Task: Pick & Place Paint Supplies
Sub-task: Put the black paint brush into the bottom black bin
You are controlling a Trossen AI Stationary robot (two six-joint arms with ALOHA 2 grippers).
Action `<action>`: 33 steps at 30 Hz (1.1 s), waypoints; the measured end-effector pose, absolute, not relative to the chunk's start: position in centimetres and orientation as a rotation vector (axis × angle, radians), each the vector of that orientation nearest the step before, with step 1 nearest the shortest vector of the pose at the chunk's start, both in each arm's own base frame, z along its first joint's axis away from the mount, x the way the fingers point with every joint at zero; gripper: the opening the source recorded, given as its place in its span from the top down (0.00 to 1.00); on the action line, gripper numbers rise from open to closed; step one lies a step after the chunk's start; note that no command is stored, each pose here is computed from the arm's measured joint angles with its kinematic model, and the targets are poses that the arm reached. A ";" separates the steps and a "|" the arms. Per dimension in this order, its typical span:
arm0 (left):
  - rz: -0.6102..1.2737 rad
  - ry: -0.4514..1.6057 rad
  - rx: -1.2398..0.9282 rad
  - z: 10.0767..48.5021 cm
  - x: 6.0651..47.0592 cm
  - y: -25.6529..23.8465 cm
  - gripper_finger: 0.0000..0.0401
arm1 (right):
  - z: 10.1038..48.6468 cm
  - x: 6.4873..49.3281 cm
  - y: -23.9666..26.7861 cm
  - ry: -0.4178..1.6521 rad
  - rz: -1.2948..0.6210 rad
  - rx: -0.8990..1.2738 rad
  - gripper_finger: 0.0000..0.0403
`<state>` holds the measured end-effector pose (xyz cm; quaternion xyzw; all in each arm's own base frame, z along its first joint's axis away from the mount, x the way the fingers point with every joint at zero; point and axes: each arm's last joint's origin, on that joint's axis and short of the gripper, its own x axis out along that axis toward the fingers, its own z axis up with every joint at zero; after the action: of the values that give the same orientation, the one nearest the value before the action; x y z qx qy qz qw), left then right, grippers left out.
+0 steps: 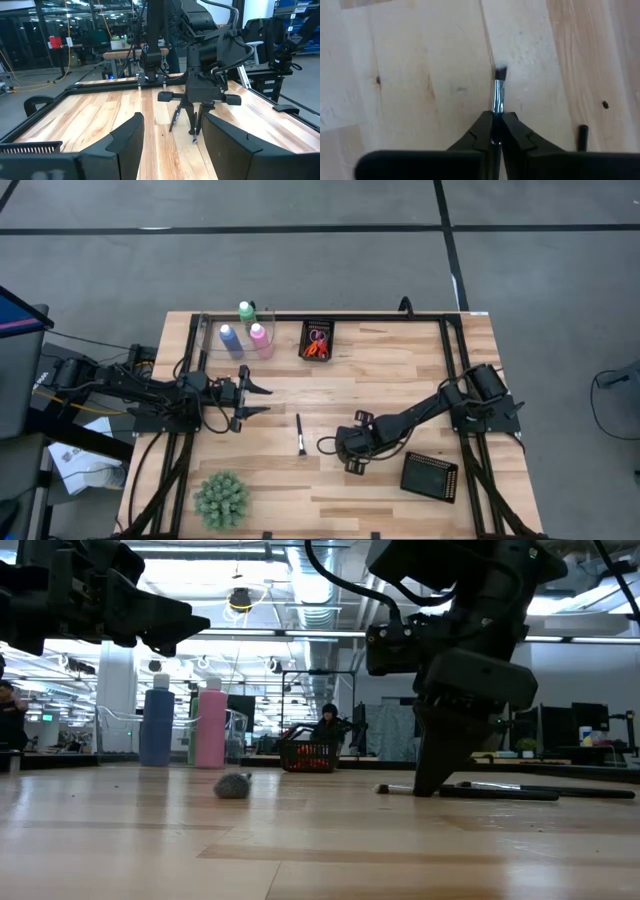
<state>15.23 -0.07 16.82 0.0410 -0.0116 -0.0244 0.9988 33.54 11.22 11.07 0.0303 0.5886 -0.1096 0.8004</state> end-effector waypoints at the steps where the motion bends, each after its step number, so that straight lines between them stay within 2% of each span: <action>1: -0.049 -0.023 0.082 16.8 15.2 -0.1 0.52 | 11.1 33.5 11.2 1.263 -0.231 0.061 0.97; 12: -0.049 -0.023 0.082 16.8 15.2 -0.1 0.52 | 11.3 33.5 12.5 1.224 -0.237 -0.027 0.99; 33: -0.050 -0.009 0.077 16.7 15.2 -0.1 0.52 | 14.7 37.4 14.4 0.928 -0.101 -0.190 1.00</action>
<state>15.24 -0.07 16.68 0.0387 -0.0043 -0.0248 0.9989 37.42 14.42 14.72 -0.0913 0.4467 -0.0485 0.8887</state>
